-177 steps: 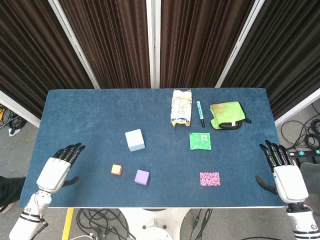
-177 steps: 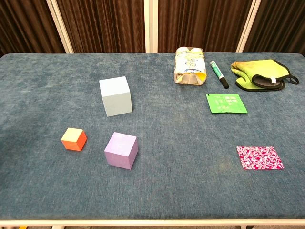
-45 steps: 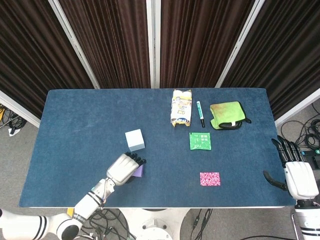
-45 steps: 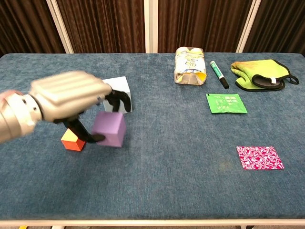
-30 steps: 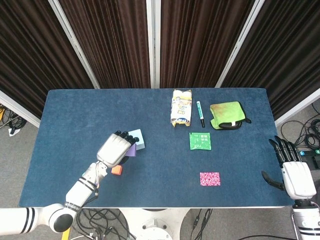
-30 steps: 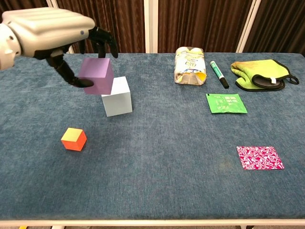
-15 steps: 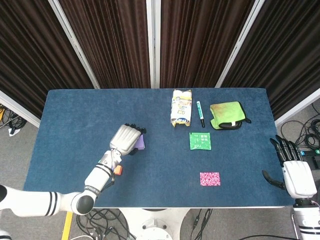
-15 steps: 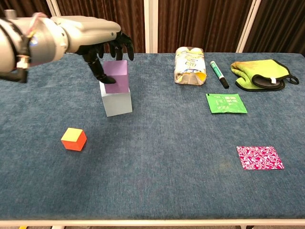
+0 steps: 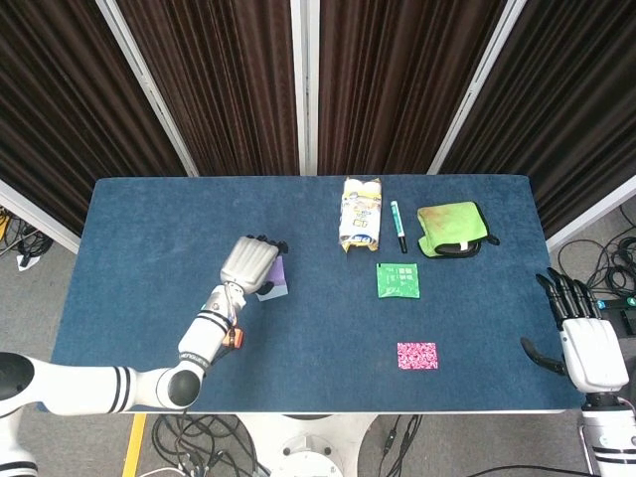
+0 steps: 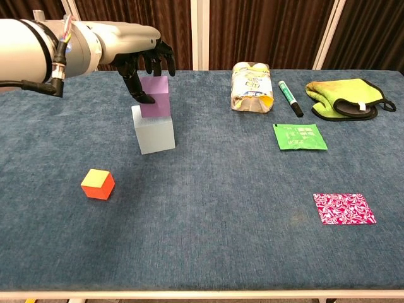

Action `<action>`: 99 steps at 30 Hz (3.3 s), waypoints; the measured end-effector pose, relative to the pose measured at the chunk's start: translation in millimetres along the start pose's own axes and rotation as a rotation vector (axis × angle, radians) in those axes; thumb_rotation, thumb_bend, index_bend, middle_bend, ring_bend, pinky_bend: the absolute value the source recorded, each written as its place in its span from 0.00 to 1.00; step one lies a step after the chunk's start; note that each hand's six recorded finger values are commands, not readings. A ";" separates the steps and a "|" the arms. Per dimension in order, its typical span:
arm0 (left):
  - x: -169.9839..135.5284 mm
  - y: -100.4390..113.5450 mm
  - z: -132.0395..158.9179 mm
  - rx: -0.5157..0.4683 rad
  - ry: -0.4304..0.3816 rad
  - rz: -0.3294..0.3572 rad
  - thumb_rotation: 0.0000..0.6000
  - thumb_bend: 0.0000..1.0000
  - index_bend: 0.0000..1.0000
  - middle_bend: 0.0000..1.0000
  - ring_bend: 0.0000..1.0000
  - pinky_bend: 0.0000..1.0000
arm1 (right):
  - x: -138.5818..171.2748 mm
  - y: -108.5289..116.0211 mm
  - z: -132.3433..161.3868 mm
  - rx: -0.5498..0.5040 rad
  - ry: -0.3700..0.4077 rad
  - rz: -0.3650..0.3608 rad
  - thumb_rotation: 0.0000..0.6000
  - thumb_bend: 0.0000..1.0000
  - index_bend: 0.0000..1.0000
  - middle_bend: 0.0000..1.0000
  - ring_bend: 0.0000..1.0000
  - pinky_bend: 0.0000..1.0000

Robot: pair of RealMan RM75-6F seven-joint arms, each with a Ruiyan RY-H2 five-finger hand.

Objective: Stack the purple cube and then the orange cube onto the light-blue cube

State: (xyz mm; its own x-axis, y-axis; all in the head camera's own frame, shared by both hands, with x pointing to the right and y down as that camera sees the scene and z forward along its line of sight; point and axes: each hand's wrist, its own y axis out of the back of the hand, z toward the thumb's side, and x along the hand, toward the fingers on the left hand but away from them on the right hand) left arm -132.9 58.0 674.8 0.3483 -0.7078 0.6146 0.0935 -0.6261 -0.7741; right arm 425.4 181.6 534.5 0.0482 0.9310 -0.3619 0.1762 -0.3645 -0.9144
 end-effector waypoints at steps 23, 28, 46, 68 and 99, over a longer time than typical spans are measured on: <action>10.8 -10.1 -14.4 -0.009 -0.006 -0.027 1.00 0.32 0.36 0.58 0.33 0.37 | -3.6 -2.5 -3.1 0.018 -0.024 0.000 1.00 0.18 0.00 0.00 0.00 0.00; 13.0 -11.8 -19.3 -0.018 0.005 -0.028 1.00 0.32 0.36 0.58 0.33 0.37 | -3.3 -3.7 -3.4 0.021 -0.025 0.002 1.00 0.18 0.00 0.00 0.00 0.00; 6.9 -8.9 -28.0 -0.112 0.017 -0.030 1.00 0.16 0.22 0.29 0.24 0.33 | -4.8 -3.8 -2.6 0.019 -0.024 0.004 1.00 0.18 0.00 0.00 0.00 0.00; -107.7 -4.4 -110.6 -0.039 0.139 0.025 1.00 0.16 0.42 0.44 0.26 0.33 | -4.0 -5.4 0.3 0.028 -0.006 0.009 1.00 0.18 0.00 0.00 0.00 0.00; -117.8 -113.3 -79.4 0.162 -0.133 -0.027 1.00 0.22 0.39 0.47 0.31 0.33 | -7.8 -6.9 -2.0 0.023 -0.022 0.022 1.00 0.18 0.00 0.00 0.00 0.00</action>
State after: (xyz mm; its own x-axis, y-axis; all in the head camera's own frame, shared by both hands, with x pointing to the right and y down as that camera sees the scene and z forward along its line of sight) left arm -258.6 186.3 702.1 0.4627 -0.6351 0.6186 0.2498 -0.5761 -0.7783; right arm 425.8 176.9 544.0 0.0298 0.9223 -0.3854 0.1529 -0.3852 -0.9101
